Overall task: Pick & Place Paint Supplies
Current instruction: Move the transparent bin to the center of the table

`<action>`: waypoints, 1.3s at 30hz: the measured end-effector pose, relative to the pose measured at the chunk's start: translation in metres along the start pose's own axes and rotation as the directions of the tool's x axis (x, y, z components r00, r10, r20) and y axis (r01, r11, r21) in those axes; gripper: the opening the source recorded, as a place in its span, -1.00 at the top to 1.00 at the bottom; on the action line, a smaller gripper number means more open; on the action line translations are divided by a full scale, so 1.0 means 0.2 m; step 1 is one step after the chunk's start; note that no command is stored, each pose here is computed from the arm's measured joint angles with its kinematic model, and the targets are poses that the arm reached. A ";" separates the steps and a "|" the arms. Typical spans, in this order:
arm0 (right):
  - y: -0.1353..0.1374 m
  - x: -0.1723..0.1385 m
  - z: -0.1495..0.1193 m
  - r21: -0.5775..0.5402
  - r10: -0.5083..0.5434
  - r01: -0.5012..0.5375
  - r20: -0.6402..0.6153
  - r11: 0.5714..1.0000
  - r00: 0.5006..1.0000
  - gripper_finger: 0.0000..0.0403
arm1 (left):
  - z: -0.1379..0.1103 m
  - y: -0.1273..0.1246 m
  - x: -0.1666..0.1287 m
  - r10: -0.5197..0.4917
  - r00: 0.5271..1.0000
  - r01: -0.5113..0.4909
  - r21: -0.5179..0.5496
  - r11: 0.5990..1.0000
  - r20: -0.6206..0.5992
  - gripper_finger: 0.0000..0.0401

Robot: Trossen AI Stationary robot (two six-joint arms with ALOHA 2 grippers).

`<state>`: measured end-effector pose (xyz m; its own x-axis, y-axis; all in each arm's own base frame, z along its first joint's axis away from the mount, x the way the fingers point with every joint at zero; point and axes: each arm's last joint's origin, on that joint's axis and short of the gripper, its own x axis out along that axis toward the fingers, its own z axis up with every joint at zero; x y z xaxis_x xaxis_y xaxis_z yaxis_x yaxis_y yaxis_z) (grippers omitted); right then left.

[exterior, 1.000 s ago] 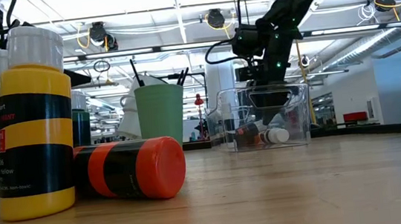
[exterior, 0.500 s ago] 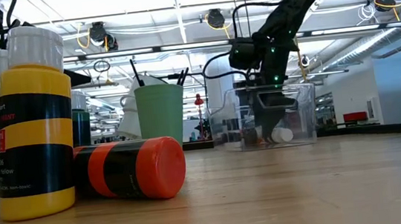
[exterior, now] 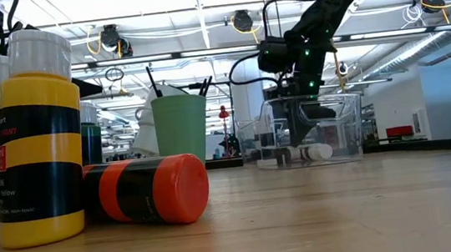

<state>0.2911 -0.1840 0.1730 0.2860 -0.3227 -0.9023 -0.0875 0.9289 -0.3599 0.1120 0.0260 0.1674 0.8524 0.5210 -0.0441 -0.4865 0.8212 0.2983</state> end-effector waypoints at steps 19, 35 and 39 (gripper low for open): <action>-0.07 -0.60 0.03 0.023 0.164 -0.256 0.711 0.966 0.684 0.84 | 0.00 0.00 0.00 -0.015 1.000 0.015 -0.002 1.000 0.005 0.89; 0.31 -0.69 -0.29 0.109 0.000 -0.116 0.733 0.987 0.680 0.95 | 0.04 0.01 0.00 -0.018 0.997 0.035 -0.224 0.974 0.077 0.89; 0.46 -0.66 -0.22 0.097 -0.058 -0.002 0.612 0.995 0.789 0.74 | 0.07 0.01 0.00 -0.029 0.989 0.071 -0.288 0.955 0.147 0.89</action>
<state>0.2032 -0.0643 0.2491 0.8144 -0.1973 -0.5457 0.0046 0.9426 -0.3338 0.1127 0.0241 0.1808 0.8851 0.4571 0.0875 -0.4594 0.8882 0.0068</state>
